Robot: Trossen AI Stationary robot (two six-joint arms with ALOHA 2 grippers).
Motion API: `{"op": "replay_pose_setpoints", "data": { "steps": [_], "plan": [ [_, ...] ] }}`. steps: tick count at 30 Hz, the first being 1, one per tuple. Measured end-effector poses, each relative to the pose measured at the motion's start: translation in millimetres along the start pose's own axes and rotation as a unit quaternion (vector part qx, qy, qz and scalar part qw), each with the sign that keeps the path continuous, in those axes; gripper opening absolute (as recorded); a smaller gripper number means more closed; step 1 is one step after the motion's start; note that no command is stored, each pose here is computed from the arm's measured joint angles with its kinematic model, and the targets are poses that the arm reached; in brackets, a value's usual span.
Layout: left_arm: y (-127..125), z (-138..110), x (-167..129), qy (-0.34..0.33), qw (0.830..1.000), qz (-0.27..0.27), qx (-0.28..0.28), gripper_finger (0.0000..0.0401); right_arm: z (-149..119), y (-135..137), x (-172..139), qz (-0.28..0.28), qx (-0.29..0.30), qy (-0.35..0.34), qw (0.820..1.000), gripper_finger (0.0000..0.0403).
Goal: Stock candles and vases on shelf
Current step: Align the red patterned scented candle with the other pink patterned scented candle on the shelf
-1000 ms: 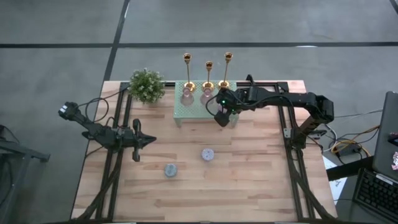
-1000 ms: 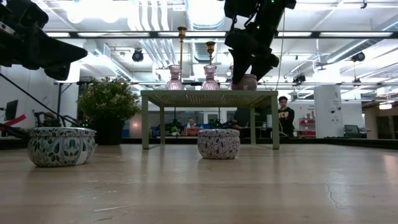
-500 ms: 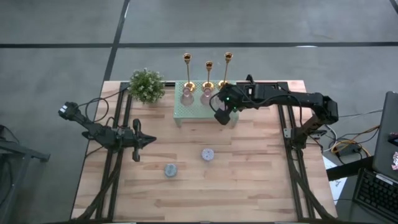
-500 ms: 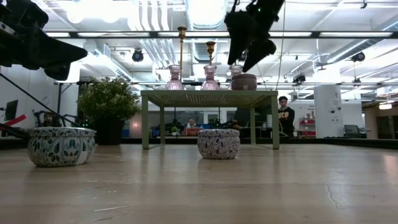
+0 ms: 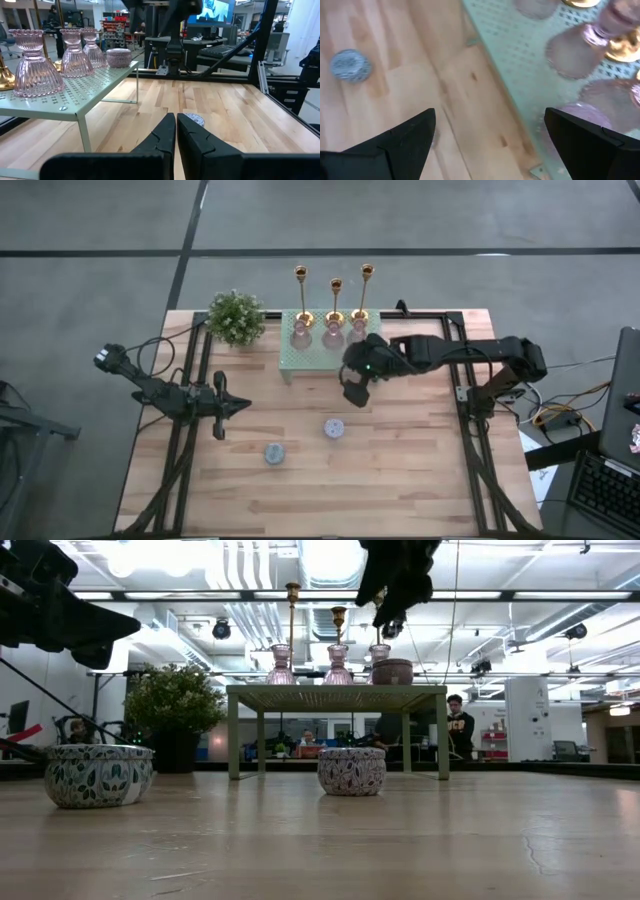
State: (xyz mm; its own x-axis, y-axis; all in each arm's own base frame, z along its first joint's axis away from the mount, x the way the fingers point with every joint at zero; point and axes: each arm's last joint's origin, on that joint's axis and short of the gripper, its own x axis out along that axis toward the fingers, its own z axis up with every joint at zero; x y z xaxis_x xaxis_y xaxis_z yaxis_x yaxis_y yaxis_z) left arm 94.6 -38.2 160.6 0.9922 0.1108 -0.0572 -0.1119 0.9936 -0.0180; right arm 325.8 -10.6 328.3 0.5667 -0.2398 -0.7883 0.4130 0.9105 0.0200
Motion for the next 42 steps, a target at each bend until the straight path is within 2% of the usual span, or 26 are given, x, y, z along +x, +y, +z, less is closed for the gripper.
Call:
{"op": "replay_pose_setpoints", "data": {
  "steps": [11, 19, 25, 36, 42],
  "plan": [
    [0.0, 0.0, 0.0, 0.0, 1.0, 0.0, 0.0, 0.0021, -9.0, 41.1, -11.0, 0.052, -0.085, -0.035, 0.994, 0.0368],
    [0.0, 0.0, 0.0, 0.0, 1.0, 0.0, 0.0, 0.0021, -20.2, 61.7, -9.2, 0.077, -0.161, -0.056, 0.982, 0.0368],
    [0.0, 0.1, 0.0, 0.0, 1.0, 0.0, 0.0, 0.0021, -29.8, 75.7, 12.6, 0.084, -0.18, -0.039, 0.979, 0.0368],
    [-0.1, -0.2, 0.2, 0.001, 1.0, 0.0, 0.001, 0.0021, -50.9, 95.6, 71.4, 0.12, -0.213, 0.045, 0.969, 0.0368],
    [-0.1, -0.2, 0.2, 0.001, 1.0, 0.0, 0.001, 0.0021, -62.2, 101.9, 100.7, 0.111, -0.23, 0.078, 0.964, 0.0368]
  ]
}}
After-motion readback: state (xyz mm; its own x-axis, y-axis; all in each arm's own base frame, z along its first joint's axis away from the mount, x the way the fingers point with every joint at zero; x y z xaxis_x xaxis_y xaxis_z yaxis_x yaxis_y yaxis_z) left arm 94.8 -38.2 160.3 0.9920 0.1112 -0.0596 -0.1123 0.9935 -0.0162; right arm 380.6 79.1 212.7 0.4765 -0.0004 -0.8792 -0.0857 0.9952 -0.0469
